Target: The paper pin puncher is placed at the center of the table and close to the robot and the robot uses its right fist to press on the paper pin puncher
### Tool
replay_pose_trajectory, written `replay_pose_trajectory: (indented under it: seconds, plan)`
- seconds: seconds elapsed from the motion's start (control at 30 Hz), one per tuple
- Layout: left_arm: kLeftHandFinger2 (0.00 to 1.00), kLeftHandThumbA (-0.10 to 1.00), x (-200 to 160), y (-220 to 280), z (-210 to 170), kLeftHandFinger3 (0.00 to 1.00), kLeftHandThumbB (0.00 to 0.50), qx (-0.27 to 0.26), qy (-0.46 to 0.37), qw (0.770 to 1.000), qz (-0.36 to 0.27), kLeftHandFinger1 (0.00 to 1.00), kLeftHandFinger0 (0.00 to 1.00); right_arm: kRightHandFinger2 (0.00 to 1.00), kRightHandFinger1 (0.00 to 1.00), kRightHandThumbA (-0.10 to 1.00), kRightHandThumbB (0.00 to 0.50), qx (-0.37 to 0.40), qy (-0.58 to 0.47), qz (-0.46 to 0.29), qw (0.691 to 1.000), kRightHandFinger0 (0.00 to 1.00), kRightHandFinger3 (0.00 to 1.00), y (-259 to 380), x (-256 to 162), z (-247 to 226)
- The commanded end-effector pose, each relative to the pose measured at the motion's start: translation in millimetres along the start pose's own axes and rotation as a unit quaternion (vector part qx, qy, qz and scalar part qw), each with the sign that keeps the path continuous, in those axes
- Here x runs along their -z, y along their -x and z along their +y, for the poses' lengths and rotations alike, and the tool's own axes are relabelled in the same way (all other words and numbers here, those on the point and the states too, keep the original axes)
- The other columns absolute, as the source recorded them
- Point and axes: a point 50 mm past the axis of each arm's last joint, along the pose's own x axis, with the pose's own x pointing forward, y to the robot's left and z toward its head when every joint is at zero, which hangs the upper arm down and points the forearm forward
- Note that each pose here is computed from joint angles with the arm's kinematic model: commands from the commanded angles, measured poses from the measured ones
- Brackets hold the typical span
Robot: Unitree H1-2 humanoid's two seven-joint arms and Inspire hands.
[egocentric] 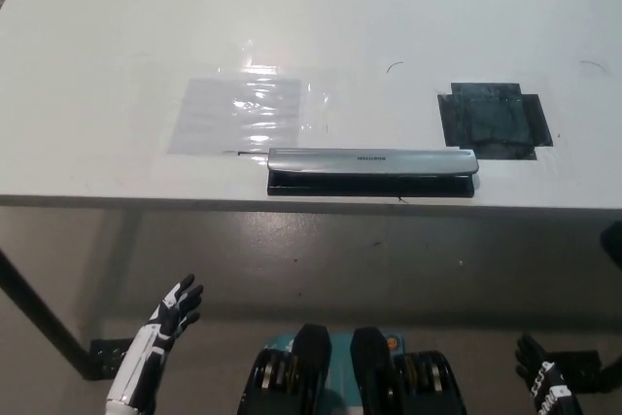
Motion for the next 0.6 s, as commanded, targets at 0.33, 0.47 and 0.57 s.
replay_pose_trajectory:
  seconds: [0.33, 0.47, 0.57]
  plan:
    - [1.00, 1.00, 4.9, 14.9, 1.1, 1.00, 0.168, 0.004, 0.003, 1.000, -0.009, 1.00, 1.00, 1.00, 1.00, 1.00, 0.347, -0.016, 0.016, -0.041, 0.999, 1.00, 1.00, 8.1, -3.1, -1.3]
    - [1.00, 1.00, 5.7, 17.4, 0.4, 1.00, 0.175, 0.004, 0.002, 1.000, -0.004, 1.00, 1.00, 1.00, 1.00, 1.00, 0.346, -0.017, 0.018, -0.038, 0.999, 1.00, 1.00, 9.8, -1.7, -1.5]
    - [1.00, 1.00, 6.2, 16.5, 0.7, 1.00, 0.164, 0.003, 0.002, 1.000, -0.004, 1.00, 1.00, 1.00, 1.00, 1.00, 0.346, -0.016, 0.016, -0.039, 0.999, 1.00, 1.00, 8.4, -1.9, -1.3]
